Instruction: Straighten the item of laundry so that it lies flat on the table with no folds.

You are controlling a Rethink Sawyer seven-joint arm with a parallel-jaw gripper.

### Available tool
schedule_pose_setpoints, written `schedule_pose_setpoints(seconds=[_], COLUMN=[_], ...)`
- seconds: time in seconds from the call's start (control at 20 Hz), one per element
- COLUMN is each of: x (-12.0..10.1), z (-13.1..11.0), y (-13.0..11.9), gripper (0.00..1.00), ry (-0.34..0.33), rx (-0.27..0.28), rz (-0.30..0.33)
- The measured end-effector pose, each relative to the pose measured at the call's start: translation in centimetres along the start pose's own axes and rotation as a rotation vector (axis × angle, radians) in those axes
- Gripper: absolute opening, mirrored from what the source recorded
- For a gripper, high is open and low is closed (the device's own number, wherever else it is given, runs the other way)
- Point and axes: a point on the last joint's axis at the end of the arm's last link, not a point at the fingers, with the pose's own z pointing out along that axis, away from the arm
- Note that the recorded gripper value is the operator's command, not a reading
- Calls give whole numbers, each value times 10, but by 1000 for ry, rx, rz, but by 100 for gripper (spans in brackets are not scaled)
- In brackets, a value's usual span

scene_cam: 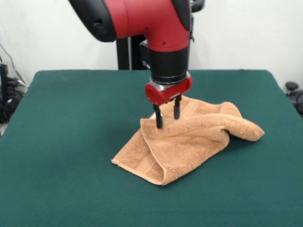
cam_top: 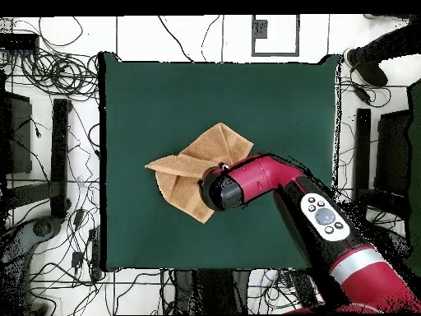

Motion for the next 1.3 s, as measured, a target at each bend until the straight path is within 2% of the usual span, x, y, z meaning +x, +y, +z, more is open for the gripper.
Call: schedule_pose_setpoints(seconds=[0.4,1.3], x=[19,13], z=[16,19], y=[-1,6], gripper=[100,100], ry=[21,14], rx=[-43,-49], rz=[35,17])
